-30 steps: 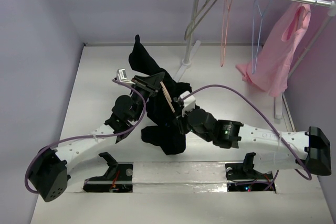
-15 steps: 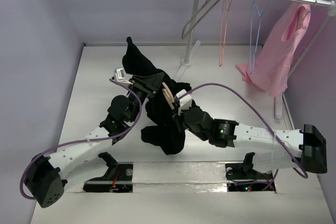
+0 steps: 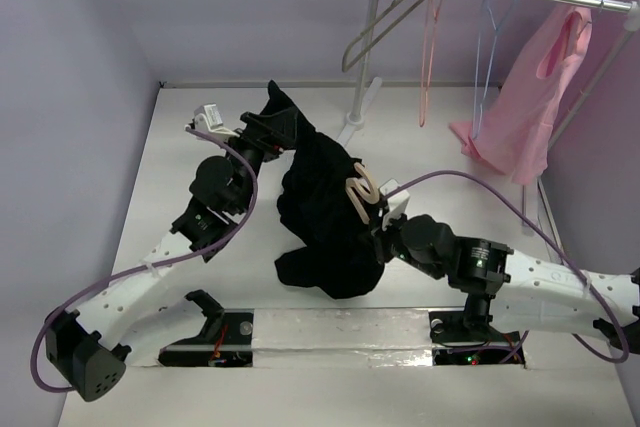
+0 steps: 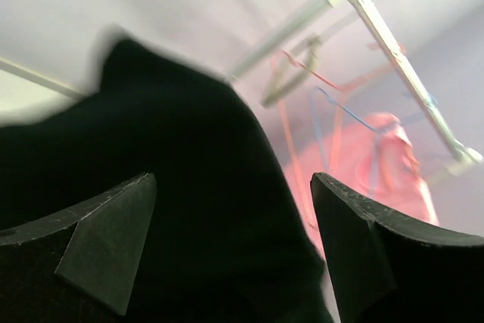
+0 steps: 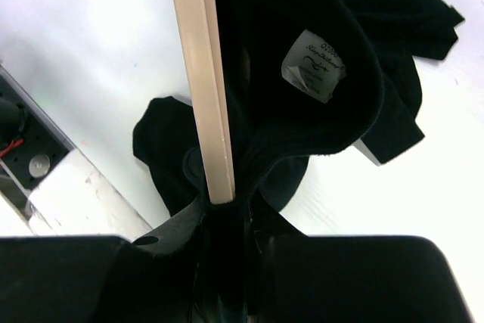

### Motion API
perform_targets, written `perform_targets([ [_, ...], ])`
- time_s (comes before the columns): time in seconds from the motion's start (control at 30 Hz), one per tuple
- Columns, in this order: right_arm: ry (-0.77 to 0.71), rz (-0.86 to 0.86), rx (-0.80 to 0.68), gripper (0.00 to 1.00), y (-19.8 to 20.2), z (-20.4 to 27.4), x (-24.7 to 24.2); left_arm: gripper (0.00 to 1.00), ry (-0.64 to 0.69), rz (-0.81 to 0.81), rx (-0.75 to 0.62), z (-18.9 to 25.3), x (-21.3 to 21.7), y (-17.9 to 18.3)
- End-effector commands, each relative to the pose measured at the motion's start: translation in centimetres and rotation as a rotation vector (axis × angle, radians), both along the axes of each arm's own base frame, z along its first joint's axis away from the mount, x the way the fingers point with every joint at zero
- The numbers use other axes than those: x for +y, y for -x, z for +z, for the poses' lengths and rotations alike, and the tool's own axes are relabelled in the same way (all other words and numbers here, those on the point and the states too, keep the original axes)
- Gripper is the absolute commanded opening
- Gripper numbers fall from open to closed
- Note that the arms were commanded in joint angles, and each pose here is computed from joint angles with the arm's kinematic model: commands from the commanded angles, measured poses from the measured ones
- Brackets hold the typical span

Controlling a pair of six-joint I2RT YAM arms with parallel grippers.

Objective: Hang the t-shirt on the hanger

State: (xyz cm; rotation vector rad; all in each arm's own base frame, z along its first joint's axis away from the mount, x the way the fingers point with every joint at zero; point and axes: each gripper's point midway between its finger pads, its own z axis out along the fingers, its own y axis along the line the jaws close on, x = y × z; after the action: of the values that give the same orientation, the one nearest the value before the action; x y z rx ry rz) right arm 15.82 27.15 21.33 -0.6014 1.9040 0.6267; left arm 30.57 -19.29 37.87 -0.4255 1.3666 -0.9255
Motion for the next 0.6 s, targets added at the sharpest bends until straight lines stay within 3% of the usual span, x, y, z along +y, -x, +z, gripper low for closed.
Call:
perform_targets([
  [0.0, -0.062, 0.007, 0.005, 0.00, 0.7, 1.3, -0.6, 0.81, -0.033, 0.098, -0.028, 1.9, 2.4, -1.2],
  [0.37, -0.090, 0.022, 0.018, 0.00, 1.4, 1.1, -1.2, 0.79, -0.082, 0.111, -0.019, 2.3, 2.3, -4.5],
  [0.43, -0.089, 0.019, 0.017, 0.00, 1.4, 1.0, -1.3, 0.74, -0.072, 0.089, -0.038, 2.4, 2.0, -4.7],
  [0.57, -0.086, -0.005, 0.012, 0.00, 1.1, 1.2, -1.9, 0.73, -0.059, 0.063, -0.069, 1.9, 1.9, -3.9],
])
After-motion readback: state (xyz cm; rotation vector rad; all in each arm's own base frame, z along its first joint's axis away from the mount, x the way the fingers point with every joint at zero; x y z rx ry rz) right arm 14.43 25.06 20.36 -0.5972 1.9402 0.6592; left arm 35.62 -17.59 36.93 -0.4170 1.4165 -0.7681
